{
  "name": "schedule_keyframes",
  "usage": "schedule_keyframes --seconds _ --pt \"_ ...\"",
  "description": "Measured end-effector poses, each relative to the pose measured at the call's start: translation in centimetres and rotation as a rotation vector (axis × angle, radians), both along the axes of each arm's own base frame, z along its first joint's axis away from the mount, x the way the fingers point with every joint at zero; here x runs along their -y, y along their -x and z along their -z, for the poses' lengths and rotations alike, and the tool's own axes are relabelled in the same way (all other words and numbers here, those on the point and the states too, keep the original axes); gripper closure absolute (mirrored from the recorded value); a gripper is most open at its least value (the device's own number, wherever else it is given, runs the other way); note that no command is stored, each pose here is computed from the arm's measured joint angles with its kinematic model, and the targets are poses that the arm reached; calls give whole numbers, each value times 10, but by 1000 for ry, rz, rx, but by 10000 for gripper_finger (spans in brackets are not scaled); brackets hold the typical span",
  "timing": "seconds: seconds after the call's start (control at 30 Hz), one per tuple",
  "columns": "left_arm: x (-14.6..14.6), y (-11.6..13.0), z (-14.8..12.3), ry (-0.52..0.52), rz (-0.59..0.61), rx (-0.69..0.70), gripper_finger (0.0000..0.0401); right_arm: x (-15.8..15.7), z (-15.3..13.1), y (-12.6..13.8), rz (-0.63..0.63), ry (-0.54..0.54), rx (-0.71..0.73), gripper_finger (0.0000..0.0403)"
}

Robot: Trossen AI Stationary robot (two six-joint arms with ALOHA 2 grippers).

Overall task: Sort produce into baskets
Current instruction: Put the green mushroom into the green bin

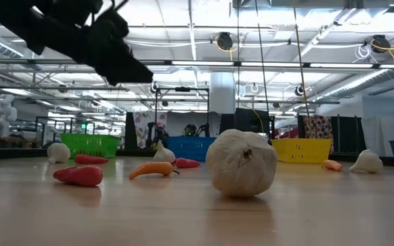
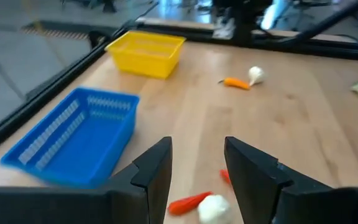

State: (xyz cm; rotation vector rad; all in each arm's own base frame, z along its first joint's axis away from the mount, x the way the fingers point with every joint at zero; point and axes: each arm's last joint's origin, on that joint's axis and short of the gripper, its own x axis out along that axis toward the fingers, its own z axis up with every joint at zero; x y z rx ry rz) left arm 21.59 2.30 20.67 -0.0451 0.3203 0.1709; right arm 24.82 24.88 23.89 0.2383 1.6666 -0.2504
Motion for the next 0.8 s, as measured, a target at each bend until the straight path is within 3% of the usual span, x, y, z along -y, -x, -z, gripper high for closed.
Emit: schedule_keyframes --seconds 0.17,0.27,0.53,0.8 --pt "11 -1 -1 -100 83 3 245 -15 0 11 -416 -53 33 174" --pt "15 -3 1 -126 113 -13 245 -19 0 15 -544 -66 44 174" --pt "17 -14 21 -120 129 -94 241 -15 21 15 -528 -32 34 174" --pt "18 -30 17 -120 150 29 184 -13 45 18 -528 -44 48 174"
